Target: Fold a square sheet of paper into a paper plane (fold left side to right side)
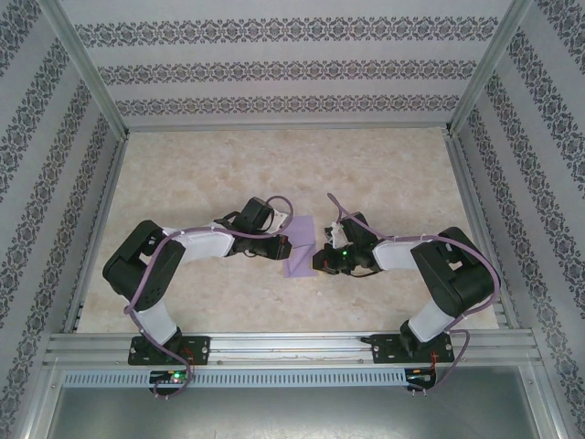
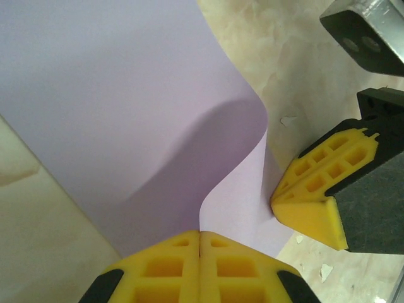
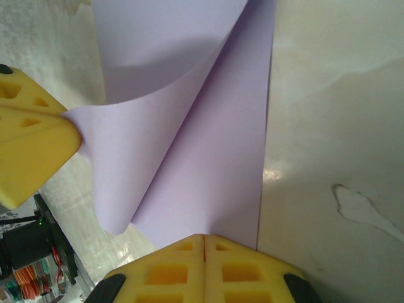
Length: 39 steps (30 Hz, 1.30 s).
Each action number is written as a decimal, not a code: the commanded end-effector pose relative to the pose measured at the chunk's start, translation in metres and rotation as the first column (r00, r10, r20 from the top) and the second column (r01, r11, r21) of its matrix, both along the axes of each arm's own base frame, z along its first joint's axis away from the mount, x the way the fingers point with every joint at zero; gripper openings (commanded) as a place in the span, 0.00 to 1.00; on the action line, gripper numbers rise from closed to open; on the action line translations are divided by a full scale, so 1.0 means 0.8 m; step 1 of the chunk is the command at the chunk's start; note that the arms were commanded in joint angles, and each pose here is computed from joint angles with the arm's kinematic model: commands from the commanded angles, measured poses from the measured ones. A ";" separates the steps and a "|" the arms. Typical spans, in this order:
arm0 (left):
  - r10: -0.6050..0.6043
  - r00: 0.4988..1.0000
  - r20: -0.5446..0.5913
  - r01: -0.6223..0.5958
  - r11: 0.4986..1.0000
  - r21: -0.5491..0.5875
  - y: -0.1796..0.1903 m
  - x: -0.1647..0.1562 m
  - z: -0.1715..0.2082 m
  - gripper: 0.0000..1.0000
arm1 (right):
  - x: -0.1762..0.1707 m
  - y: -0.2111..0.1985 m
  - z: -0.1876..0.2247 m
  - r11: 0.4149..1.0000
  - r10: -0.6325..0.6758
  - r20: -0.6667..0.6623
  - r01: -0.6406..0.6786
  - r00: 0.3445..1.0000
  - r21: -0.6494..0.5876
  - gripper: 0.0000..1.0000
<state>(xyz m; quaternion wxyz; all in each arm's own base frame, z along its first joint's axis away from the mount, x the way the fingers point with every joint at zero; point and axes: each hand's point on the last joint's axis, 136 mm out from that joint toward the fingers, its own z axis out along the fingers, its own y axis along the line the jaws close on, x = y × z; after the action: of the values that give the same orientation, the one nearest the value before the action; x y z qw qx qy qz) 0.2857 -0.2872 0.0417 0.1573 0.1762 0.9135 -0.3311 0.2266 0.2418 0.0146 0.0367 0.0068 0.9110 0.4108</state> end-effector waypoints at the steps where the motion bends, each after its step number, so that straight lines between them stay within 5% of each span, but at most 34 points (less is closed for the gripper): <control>1: 0.003 1.000 0.014 -0.004 0.999 0.038 0.007 0.012 -0.003 0.00 | -0.017 -0.013 -0.031 0.996 0.005 -0.059 -0.010 0.998 -0.086 0.00; 39: 0.016 1.000 0.024 -0.018 0.993 0.117 0.020 0.025 -0.020 0.00 | -0.018 -0.015 -0.037 0.995 0.001 -0.070 -0.008 0.998 -0.098 0.00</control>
<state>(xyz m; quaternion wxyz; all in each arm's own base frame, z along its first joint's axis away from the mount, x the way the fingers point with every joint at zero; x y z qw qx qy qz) 0.3001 -0.2754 0.0291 0.1599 0.1782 0.9283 -0.2845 0.2266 0.2423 0.0143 0.0328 0.0075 0.9111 0.4108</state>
